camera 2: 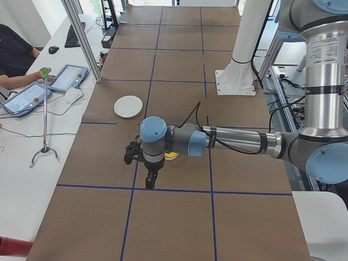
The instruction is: Move lemon from plate to bowl
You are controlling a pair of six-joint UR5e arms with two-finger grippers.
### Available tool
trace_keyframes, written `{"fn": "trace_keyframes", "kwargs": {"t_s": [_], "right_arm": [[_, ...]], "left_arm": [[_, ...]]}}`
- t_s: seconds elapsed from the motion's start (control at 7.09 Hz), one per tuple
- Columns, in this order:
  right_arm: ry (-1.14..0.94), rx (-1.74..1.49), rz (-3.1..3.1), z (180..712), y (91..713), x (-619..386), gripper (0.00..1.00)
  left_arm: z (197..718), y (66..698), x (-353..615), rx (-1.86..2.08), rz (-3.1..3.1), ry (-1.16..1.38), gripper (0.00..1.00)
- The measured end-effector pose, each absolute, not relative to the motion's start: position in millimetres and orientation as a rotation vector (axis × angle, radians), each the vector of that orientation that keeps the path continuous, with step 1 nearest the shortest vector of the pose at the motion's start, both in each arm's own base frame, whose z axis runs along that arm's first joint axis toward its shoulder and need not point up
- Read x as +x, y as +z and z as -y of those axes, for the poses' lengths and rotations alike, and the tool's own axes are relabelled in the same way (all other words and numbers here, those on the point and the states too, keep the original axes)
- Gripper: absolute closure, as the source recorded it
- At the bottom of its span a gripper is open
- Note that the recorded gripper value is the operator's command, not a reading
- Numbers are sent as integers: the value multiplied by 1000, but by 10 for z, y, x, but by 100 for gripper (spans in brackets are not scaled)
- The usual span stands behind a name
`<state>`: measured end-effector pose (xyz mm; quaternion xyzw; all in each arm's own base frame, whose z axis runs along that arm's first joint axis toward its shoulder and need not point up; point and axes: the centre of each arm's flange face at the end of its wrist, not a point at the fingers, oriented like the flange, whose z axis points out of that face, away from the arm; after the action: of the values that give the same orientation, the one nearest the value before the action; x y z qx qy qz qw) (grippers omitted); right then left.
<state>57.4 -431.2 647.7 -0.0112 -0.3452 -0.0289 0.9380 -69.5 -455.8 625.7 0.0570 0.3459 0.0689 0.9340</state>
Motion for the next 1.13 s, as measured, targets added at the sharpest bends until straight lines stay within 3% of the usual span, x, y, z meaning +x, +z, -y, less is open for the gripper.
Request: {"fn": "trace_keyframes", "kwargs": {"t_s": [1.13], "right_arm": [[-59, -23, 704, 4312, 6477, 574, 0]], "left_arm": [[4359, 6583, -769, 25, -821, 111, 0]]}}
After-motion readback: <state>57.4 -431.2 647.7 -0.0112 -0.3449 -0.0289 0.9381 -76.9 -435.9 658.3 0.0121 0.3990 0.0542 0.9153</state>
